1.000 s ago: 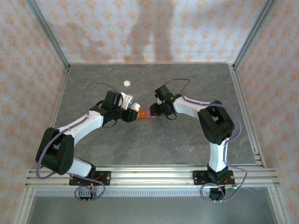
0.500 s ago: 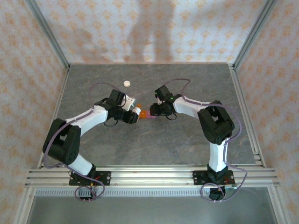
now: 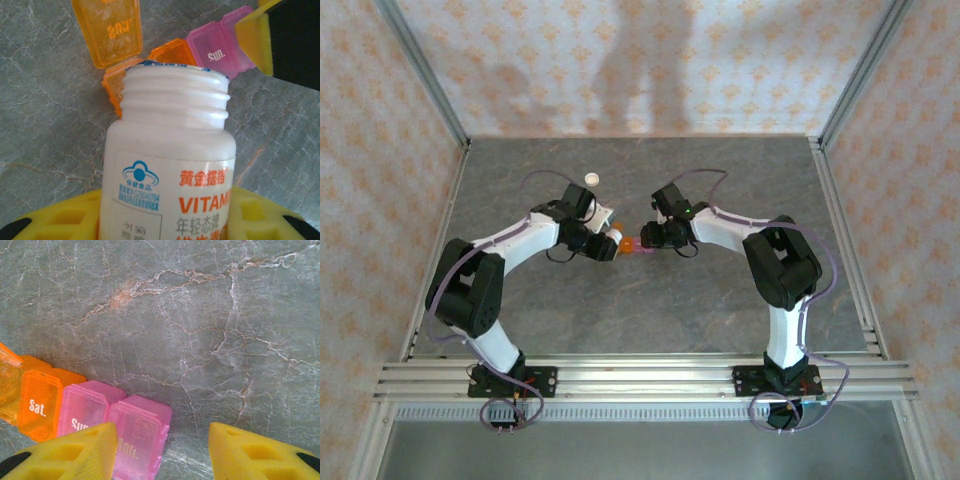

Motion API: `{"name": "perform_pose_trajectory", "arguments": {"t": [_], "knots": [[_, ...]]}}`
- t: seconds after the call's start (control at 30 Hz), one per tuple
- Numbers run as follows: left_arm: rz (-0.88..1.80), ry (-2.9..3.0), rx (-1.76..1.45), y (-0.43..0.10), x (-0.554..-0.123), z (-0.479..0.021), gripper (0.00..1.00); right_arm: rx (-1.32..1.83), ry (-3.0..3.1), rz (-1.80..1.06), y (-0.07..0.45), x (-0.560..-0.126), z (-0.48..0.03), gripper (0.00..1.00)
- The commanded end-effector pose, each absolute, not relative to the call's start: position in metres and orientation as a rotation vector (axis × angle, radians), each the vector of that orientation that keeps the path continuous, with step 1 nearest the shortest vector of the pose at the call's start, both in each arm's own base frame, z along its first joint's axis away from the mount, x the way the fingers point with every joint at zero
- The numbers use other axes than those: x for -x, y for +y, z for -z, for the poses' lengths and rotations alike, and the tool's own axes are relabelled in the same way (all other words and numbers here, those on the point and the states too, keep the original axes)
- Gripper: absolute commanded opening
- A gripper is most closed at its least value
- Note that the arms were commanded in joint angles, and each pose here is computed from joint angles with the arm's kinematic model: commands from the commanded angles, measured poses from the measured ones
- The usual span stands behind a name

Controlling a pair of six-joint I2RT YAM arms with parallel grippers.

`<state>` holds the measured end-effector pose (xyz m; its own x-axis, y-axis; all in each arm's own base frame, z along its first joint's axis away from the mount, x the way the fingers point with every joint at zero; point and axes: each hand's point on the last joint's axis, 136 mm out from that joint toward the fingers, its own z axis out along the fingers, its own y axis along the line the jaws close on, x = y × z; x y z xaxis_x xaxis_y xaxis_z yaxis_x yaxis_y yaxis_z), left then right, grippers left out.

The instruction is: Sort the pills into containers

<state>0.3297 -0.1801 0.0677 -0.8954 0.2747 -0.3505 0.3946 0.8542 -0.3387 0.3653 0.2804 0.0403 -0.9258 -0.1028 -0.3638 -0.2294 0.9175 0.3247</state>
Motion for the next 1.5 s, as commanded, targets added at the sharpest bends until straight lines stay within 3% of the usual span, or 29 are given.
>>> {"name": "perform_pose_trajectory", "arguments": {"t": [0.0, 1.47], "knots": [[0.531, 2.789, -0.533, -0.176, -0.327, -0.069, 0.00, 0.240, 2.783, -0.482, 0.273, -0.356, -0.024, 0.51], [0.169, 3.015, -0.666, -0.168, -0.326, -0.058, 0.00, 0.228, 2.787, -0.494, 0.273, -0.354, -0.022, 0.51]]}}
